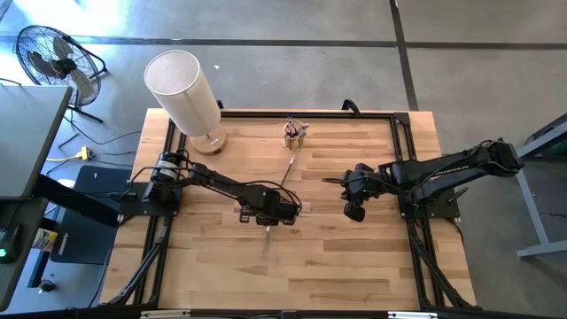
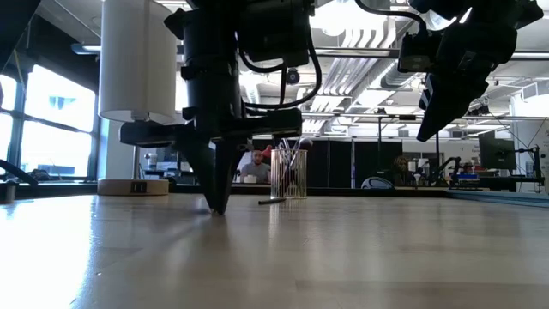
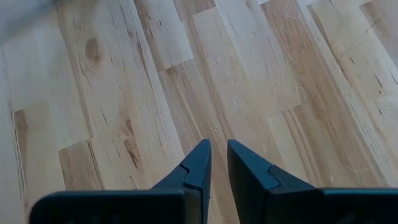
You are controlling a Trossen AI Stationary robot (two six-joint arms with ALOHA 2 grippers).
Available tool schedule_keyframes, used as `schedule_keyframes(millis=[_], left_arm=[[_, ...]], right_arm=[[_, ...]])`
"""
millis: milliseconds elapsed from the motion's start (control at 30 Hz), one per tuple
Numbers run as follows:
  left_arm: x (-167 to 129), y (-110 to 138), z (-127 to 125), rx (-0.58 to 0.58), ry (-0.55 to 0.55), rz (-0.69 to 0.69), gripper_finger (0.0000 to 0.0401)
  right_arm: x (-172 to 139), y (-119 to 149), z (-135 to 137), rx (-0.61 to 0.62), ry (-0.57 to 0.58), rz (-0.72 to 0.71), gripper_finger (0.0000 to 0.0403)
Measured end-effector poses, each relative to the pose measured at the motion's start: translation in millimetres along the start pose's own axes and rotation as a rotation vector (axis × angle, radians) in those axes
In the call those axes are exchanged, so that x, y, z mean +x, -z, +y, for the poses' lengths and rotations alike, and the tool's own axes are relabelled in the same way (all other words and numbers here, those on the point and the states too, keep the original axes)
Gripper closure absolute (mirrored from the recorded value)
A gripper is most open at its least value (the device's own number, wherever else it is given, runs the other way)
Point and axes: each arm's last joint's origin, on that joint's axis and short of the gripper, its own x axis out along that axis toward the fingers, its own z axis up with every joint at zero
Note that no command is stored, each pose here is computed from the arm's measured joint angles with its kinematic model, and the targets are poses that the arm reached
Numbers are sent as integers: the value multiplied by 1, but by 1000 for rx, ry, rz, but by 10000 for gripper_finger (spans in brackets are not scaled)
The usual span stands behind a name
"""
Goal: Sort items
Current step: Put the angle shadow brush into the glass
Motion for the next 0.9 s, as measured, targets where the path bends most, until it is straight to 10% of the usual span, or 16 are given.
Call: schedule_keyframes(millis=[533, 900], left_arm=[[-3, 0, -3, 118, 15, -38, 400], [-74, -5, -40, 414, 181, -847, 401]], right_arm=[[0, 0, 0, 0, -14, 7, 355], [0, 0, 1, 1, -30, 6, 350]])
